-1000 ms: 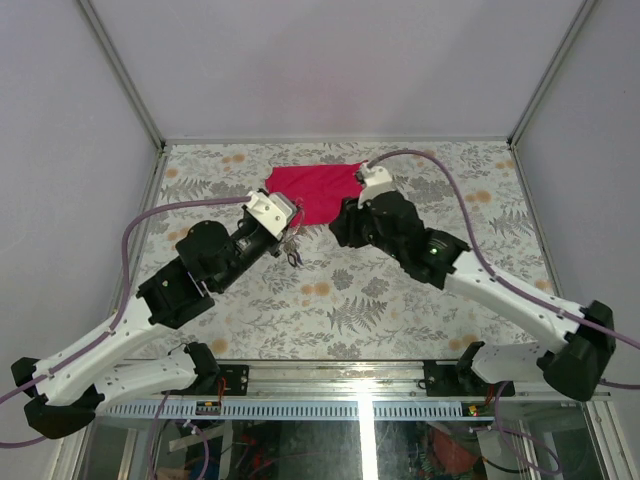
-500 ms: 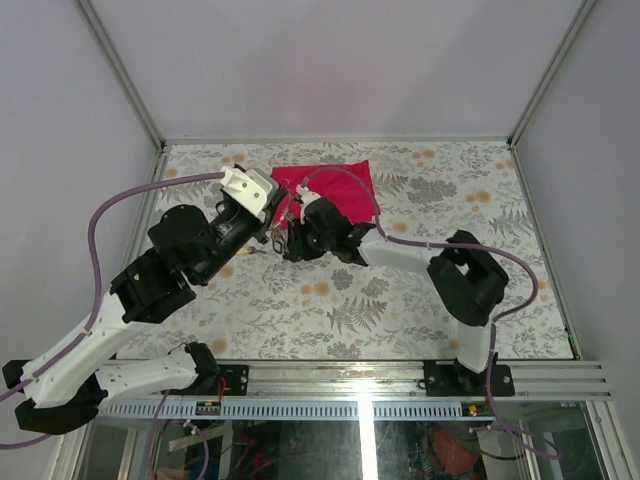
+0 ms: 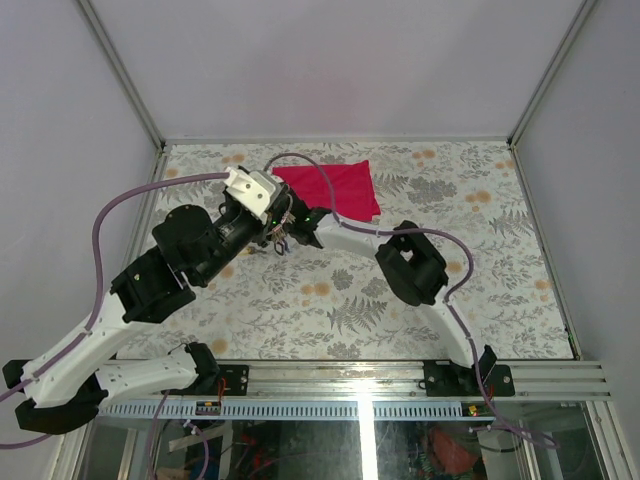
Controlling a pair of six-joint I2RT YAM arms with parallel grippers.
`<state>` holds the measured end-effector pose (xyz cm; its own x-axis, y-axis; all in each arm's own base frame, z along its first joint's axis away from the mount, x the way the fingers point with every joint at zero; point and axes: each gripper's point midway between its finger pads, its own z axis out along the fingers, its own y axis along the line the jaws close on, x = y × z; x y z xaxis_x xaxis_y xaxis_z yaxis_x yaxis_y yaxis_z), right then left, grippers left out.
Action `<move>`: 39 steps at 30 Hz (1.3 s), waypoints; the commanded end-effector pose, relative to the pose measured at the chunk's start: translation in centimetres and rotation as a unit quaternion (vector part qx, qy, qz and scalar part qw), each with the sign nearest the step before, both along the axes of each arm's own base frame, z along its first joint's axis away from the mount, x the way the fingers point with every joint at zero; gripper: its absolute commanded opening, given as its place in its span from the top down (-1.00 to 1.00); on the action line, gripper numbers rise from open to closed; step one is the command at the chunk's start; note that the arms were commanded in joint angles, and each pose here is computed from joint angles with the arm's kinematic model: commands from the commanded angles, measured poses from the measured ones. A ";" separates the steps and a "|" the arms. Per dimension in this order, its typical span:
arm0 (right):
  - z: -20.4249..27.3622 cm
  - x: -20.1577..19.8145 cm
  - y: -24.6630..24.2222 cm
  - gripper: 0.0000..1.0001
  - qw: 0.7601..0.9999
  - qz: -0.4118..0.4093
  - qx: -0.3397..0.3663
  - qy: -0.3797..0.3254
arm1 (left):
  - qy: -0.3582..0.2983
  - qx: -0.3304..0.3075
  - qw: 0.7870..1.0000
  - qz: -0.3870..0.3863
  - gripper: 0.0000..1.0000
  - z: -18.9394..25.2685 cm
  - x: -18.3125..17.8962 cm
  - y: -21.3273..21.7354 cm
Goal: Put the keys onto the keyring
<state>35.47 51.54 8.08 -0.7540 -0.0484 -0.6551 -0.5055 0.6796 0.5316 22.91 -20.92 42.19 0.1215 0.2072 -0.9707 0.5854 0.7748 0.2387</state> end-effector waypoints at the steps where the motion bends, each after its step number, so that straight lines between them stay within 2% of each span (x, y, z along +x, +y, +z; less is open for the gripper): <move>1: -1.5 1.0 2.4 -0.10 0.999 -0.001 -0.035 -0.030 | -0.019 -0.033 0.999 0.002 1.00 2.1 -0.4 0.7; 10: -4.0 2.3 4.1 -0.11 0.990 -0.005 -0.118 -0.080 | -0.021 -0.034 0.999 0.010 1.00 2.0 -0.5 1.4; 13: -4.7 2.3 3.8 -0.05 0.985 -0.006 -0.146 -0.093 | -0.020 -0.033 0.999 0.010 1.00 1.8 -0.6 1.4; 27: -7.9 -0.3 3.5 0.09 0.970 0.046 -0.213 -0.108 | -0.019 -0.027 0.999 0.005 1.00 1.2 -0.5 1.1; 34: -9.4 -1.9 1.8 0.50 0.961 0.064 -0.249 -0.105 | -0.020 -0.028 0.999 0.010 1.00 1.1 -0.4 1.3; 39: -8.3 -2.8 -1.1 0.76 0.954 0.064 -0.265 -0.121 | -0.019 -0.027 0.999 0.013 1.00 0.8 -0.4 1.3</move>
<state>35.42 54.45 1.45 -0.5404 -0.3830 -0.7491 -0.6464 0.7590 0.0783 22.36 -20.14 41.69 0.1232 0.2042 -0.9712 0.5837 0.7765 0.2373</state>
